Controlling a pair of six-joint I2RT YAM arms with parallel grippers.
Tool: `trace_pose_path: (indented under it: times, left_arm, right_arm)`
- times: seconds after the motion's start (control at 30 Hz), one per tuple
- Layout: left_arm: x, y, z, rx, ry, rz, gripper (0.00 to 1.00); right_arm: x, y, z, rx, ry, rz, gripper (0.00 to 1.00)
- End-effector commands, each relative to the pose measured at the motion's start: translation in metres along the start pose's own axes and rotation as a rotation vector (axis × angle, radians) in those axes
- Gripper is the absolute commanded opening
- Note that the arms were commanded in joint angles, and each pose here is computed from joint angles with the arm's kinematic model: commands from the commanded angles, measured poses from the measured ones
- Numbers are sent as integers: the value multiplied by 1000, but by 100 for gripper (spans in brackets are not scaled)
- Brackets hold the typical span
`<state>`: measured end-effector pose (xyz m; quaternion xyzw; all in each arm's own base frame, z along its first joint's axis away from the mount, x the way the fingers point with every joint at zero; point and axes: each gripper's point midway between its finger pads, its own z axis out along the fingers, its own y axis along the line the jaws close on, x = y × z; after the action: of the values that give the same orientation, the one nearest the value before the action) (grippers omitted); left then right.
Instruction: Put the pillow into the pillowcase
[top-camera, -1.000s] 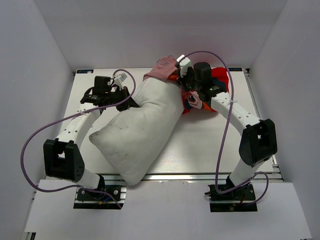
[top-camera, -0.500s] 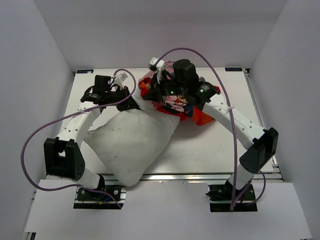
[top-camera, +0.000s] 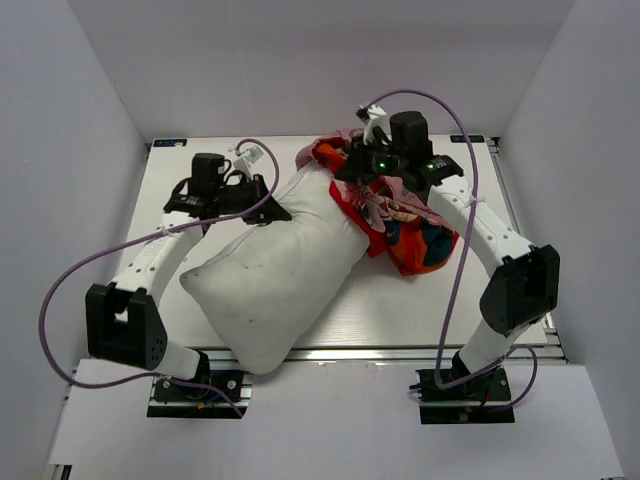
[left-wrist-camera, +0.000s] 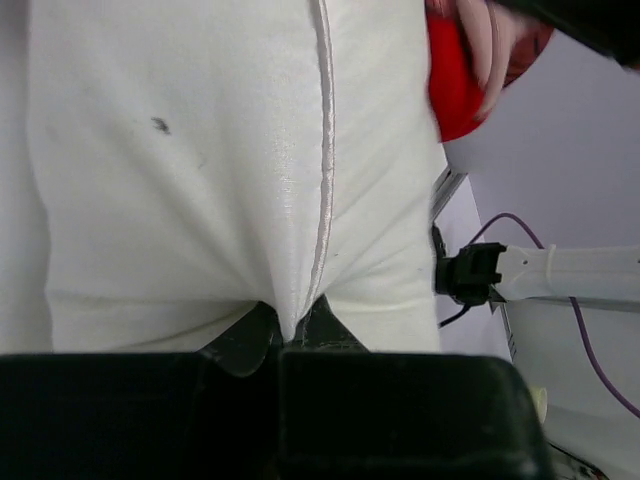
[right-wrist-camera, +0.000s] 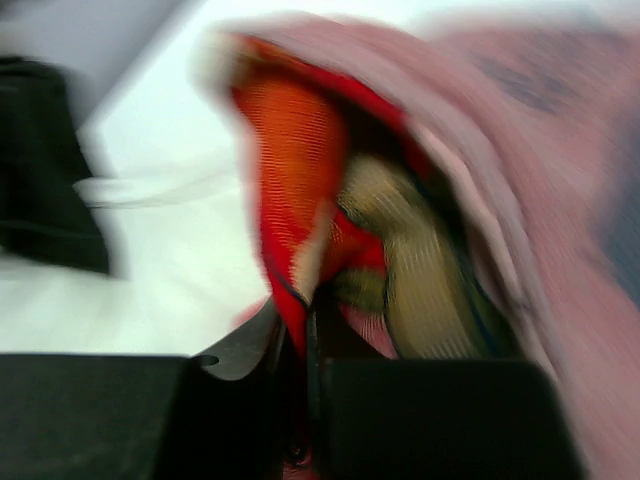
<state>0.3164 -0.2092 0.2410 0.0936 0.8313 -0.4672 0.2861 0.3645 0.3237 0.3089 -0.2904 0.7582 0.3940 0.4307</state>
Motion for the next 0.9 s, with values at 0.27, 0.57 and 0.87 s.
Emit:
trace_pose_path:
  times: [0.27, 0.57, 0.87]
  left_arm:
    - [-109, 78, -11, -553, -326, -27, 25]
    - [-174, 11, -78, -600, -608, 170, 47]
    - [-12, -25, -9, -569, -196, 483, 56]
  right_arm:
    - [-44, -126, -34, 392, -107, -126, 66]
    - [-113, -77, -93, 379, -257, -339, 76]
    - [85, 4, -81, 25, 139, -442, 68]
